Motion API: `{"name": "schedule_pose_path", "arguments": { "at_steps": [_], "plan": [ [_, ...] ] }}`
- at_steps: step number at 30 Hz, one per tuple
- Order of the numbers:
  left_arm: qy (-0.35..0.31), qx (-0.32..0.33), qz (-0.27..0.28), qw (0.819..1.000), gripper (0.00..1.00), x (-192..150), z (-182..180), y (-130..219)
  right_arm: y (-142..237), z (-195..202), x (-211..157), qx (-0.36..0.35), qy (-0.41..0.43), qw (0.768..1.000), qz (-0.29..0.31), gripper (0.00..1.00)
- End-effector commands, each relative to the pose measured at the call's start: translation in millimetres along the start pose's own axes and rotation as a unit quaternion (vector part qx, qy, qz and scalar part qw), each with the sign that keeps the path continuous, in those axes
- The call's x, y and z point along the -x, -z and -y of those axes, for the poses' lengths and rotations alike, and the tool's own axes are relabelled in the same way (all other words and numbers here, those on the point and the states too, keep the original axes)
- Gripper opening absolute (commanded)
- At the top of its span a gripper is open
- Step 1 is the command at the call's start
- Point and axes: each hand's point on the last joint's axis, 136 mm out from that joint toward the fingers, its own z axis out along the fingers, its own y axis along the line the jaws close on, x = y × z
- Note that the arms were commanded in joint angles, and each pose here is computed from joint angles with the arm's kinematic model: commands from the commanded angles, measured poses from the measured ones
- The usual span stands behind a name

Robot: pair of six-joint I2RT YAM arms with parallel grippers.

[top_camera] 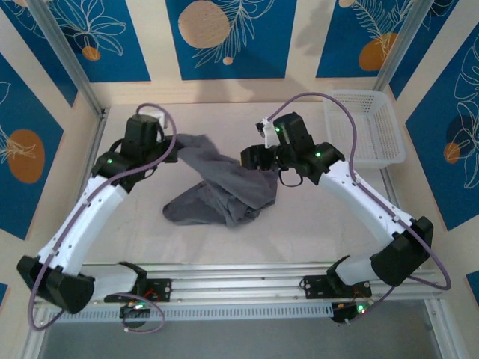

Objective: Fold the inside-out t-shirt

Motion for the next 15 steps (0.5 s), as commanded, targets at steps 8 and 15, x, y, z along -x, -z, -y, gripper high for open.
{"name": "schedule_pose_path", "arguments": {
  "at_steps": [8, 15],
  "plan": [
    [0.190, 0.232, 0.009, 0.954, 0.52, -56.7, -141.3, 11.7, 18.6, 42.3, -4.4, -0.027, -0.113, 0.993, -0.007, 0.55],
    [0.065, -0.117, -0.040, 0.990, 0.59, -1.5, 59.2, -39.6, 2.9, 102.5, -27.8, -0.043, -0.282, 0.957, -0.043, 0.55]
  ]
}}
